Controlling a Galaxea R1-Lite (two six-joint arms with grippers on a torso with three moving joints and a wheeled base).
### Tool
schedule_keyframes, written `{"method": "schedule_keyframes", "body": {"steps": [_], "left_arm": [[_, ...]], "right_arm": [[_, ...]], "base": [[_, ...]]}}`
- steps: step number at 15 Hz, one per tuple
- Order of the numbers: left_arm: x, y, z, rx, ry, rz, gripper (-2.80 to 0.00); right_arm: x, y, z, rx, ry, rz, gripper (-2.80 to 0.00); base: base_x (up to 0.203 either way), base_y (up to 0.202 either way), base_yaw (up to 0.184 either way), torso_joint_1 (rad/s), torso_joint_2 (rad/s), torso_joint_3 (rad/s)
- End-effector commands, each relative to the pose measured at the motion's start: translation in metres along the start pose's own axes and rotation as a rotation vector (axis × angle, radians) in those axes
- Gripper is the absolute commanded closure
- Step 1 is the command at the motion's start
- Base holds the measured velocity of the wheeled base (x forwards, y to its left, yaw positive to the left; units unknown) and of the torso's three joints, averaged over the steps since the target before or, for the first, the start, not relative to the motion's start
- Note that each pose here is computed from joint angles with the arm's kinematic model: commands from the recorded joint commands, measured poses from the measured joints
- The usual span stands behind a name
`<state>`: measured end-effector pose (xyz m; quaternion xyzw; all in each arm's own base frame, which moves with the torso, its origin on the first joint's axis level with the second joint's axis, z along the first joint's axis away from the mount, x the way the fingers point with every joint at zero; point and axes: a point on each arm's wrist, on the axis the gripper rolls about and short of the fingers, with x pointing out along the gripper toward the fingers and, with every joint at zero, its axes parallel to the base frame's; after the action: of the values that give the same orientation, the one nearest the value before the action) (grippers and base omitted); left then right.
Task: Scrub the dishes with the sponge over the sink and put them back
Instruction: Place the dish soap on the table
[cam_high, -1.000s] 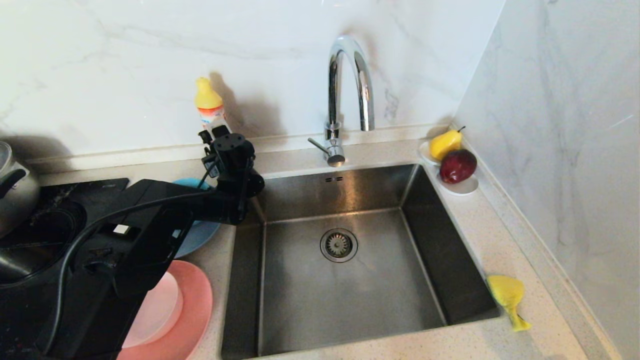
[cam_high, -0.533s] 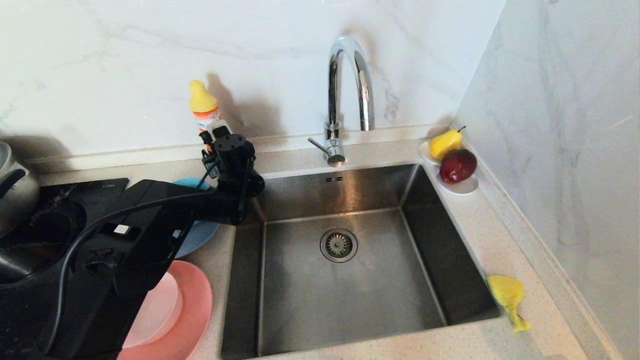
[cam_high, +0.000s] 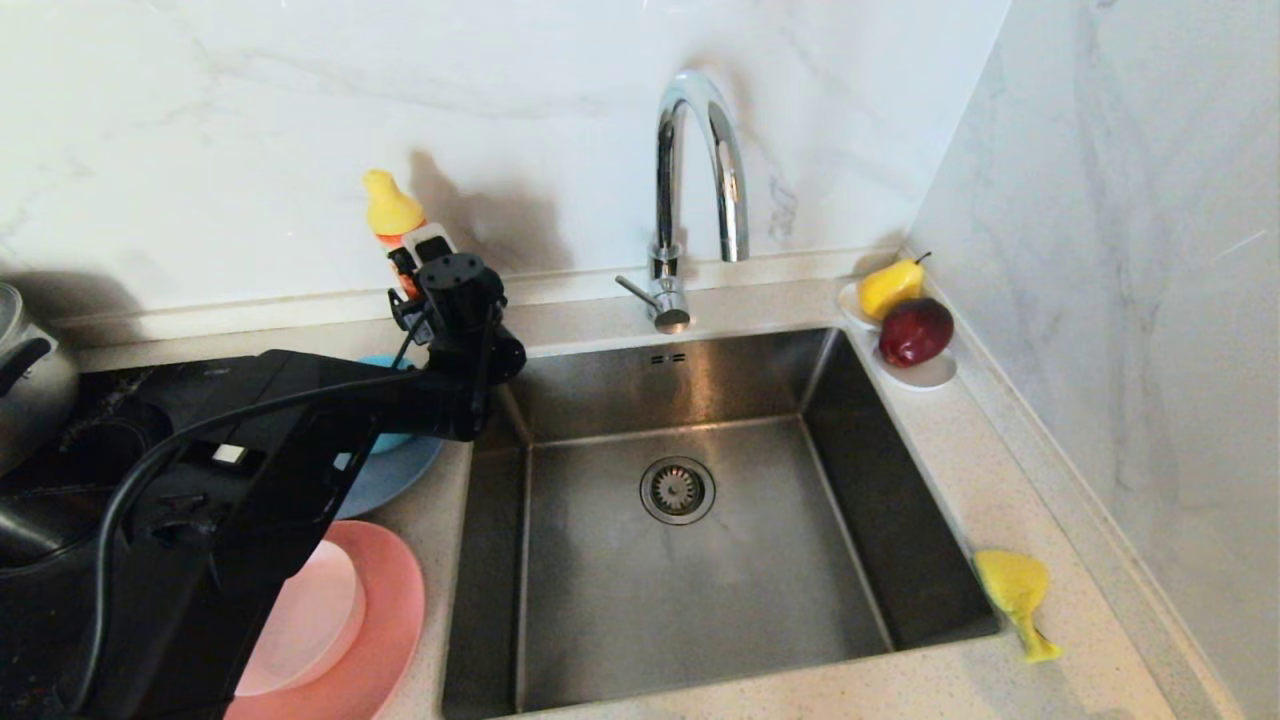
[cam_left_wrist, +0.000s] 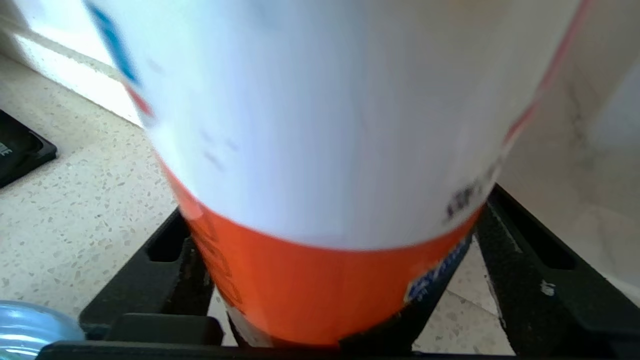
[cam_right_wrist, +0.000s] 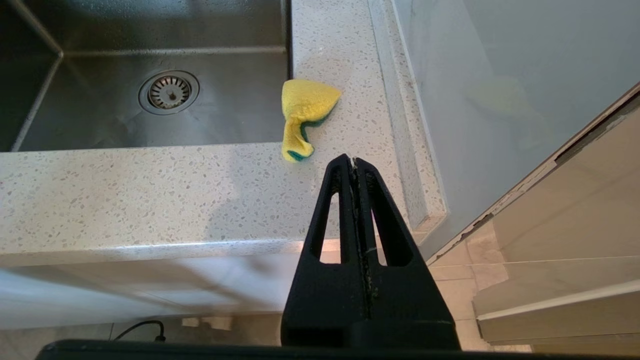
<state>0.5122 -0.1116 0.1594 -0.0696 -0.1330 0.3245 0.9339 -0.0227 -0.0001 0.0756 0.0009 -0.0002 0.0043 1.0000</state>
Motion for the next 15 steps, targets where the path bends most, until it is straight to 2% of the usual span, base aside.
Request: {"method": "schedule_keyframes", "body": {"steps": [1, 5, 12, 15], "left_arm": [[0.0, 0.0, 0.005, -0.01, -0.007, 0.007, -2.8], [-0.003, 0.0, 0.035, -0.046, -0.034, 0.002, -2.8], [-0.015, 0.008, 0.126, -0.132, -0.094, -0.009, -2.8], [-0.018, 0.014, 0.145, -0.14, -0.102, -0.007, -2.8]], "right_arm": [[0.0, 0.0, 0.0, 0.0, 0.0, 0.001, 0.0], [0.0, 0.0, 0.0, 0.0, 0.0, 0.001, 0.0], [0.0, 0.0, 0.0, 0.0, 0.0, 0.001, 0.0], [0.0, 0.0, 0.0, 0.0, 0.0, 0.001, 0.0]], "base": [[0.0, 0.0, 0.0, 0.0, 0.0, 0.0], [0.0, 0.0, 0.0, 0.0, 0.0, 0.0], [0.0, 0.0, 0.0, 0.0, 0.0, 0.0], [0.0, 0.0, 0.0, 0.0, 0.0, 0.0]]}}
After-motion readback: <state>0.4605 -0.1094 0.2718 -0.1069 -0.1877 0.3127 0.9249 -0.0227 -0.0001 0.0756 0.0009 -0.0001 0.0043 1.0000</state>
